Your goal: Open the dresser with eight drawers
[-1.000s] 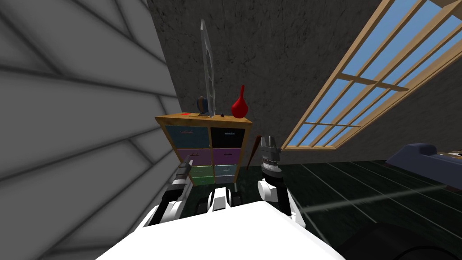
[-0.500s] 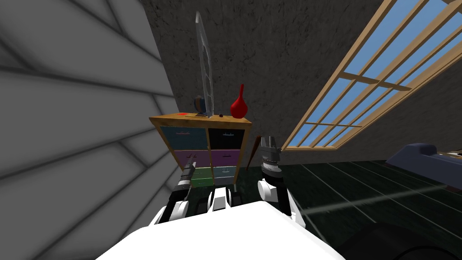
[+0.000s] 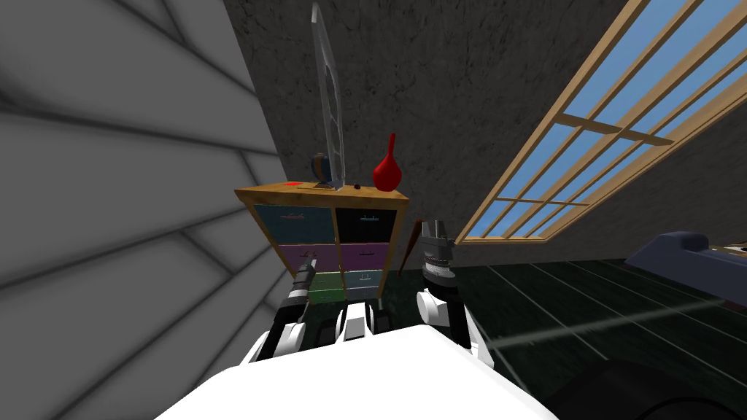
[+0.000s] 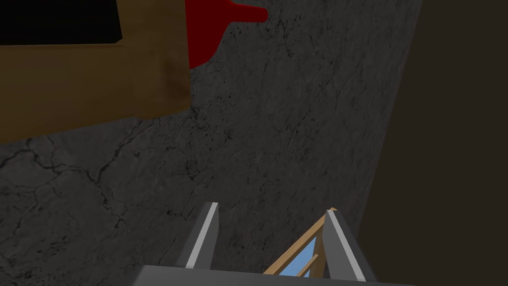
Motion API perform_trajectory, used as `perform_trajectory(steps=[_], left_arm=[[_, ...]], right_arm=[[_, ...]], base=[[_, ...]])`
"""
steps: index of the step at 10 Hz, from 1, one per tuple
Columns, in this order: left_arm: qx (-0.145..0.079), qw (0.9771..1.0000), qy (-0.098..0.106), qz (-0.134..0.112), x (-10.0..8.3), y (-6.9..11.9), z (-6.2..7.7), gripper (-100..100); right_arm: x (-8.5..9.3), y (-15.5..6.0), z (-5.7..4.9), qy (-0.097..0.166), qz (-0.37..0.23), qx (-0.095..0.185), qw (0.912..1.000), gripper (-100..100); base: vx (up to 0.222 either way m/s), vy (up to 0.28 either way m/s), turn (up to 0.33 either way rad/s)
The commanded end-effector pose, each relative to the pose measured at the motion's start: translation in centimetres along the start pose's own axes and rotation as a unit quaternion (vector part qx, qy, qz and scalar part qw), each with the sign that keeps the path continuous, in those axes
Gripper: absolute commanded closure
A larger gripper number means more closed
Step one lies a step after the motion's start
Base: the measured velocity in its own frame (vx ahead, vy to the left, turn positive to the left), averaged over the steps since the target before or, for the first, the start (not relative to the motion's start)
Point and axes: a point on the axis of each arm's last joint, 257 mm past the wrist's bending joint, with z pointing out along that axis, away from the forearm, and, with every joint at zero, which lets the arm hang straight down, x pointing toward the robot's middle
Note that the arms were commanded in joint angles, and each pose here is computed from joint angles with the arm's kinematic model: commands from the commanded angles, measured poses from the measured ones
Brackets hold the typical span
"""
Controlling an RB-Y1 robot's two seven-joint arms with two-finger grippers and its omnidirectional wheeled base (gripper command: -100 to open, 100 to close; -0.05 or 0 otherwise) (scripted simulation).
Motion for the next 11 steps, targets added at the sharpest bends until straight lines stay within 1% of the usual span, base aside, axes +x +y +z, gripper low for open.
perform_trajectory(steps=[1, 2, 3, 4, 6, 7, 8, 9, 11], left_arm=[[0.014, 0.9998, 0.004, -0.016, 1.5, -0.3, 1.2, 100], [0.015, 0.9997, 0.007, -0.017, 1.9, -0.2, 1.9, 100], [0.007, 0.9998, 0.009, -0.017, 2.1, 0.6, 1.8, 100], [0.020, 0.9993, 0.011, -0.030, 3.4, 0.0, 2.8, 100], [0.020, 0.9991, 0.017, -0.032, 4.1, 0.2, 3.9, 100], [0.008, 0.9993, 0.018, -0.032, 4.1, 1.3, 3.5, 100], [0.020, 0.9986, 0.020, -0.044, 5.5, 0.6, 4.7, 100], [0.017, 0.9986, 0.025, -0.044, 6.0, 1.0, 5.3, 100], [0.008, 0.9987, 0.027, -0.043, 6.2, 1.8, 5.2, 100]], right_arm=[[0.0, 0.0, 0.0, 0.000, 0.000, 0.000, 1.0000, 0], [0.0, 0.0, 0.0, 0.000, 0.000, 0.000, 1.0000, 0], [0.0, 0.0, 0.0, 0.000, 0.000, 0.000, 1.0000, 0], [0.0, 0.0, 0.0, 0.000, 0.000, 0.000, 1.0000, 0], [0.0, 0.0, 0.0, 0.000, 0.000, 0.000, 1.0000, 0], [0.0, 0.0, 0.0, 0.000, 0.000, 0.000, 1.0000, 0], [0.0, 0.0, 0.0, 0.000, 0.000, 0.000, 1.0000, 0], [0.0, 0.0, 0.0, 0.000, 0.000, 0.000, 1.0000, 0], [0.0, 0.0, 0.0, 0.000, 0.000, 0.000, 1.0000, 0]], base=[[-0.090, 0.020, 0.110], [-0.098, 0.027, 0.070], [-0.049, 0.021, -0.008], [-0.086, 0.056, 0.123], [-0.070, 0.025, 0.018], [-0.011, -0.008, -0.008], [-0.069, 0.013, 0.130], [-0.097, 0.027, 0.061], [-0.029, 0.016, -0.012]])
